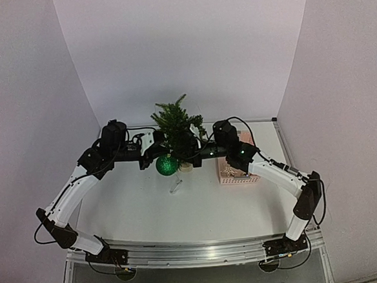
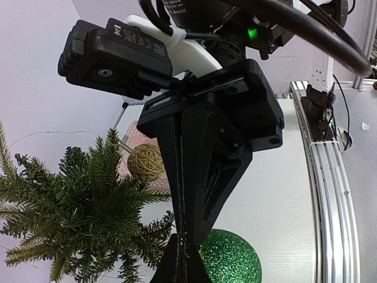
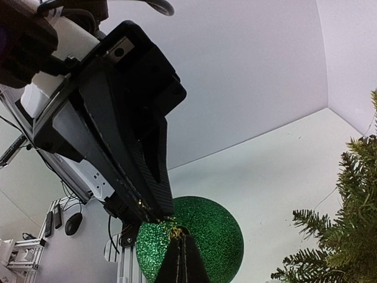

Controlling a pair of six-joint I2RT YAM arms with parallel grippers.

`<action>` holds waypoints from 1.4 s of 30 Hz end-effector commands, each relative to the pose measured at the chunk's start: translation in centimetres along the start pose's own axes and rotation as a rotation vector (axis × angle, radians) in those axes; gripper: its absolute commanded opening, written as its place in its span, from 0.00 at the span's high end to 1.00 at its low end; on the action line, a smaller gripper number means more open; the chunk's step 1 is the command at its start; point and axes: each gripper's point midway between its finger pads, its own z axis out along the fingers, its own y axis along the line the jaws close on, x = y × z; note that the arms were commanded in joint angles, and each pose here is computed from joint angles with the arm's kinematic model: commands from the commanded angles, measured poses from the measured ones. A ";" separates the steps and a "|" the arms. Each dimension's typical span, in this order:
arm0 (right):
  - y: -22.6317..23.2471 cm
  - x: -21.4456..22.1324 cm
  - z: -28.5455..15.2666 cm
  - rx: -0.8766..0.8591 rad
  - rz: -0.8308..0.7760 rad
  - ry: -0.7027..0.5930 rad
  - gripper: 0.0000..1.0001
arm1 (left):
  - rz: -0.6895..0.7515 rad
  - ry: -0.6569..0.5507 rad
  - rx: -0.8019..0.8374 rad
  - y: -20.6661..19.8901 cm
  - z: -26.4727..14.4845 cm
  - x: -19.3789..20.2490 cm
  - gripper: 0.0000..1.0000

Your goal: Decorate the small christmas tree

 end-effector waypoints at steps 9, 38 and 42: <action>0.1 -0.1 -2.1 0.105 0.060 -0.036 1.00 | -0.053 0.021 -0.009 -0.2 0.4 1.6 1.00; -1.7 1.4 -2.6 0.242 0.127 -0.033 1.00 | 0.053 0.018 -0.073 1.5 1.5 2.9 1.00; -1.5 0.5 -2.7 0.246 0.079 -0.046 0.94 | 0.077 0.004 -0.065 1.7 1.3 1.7 1.00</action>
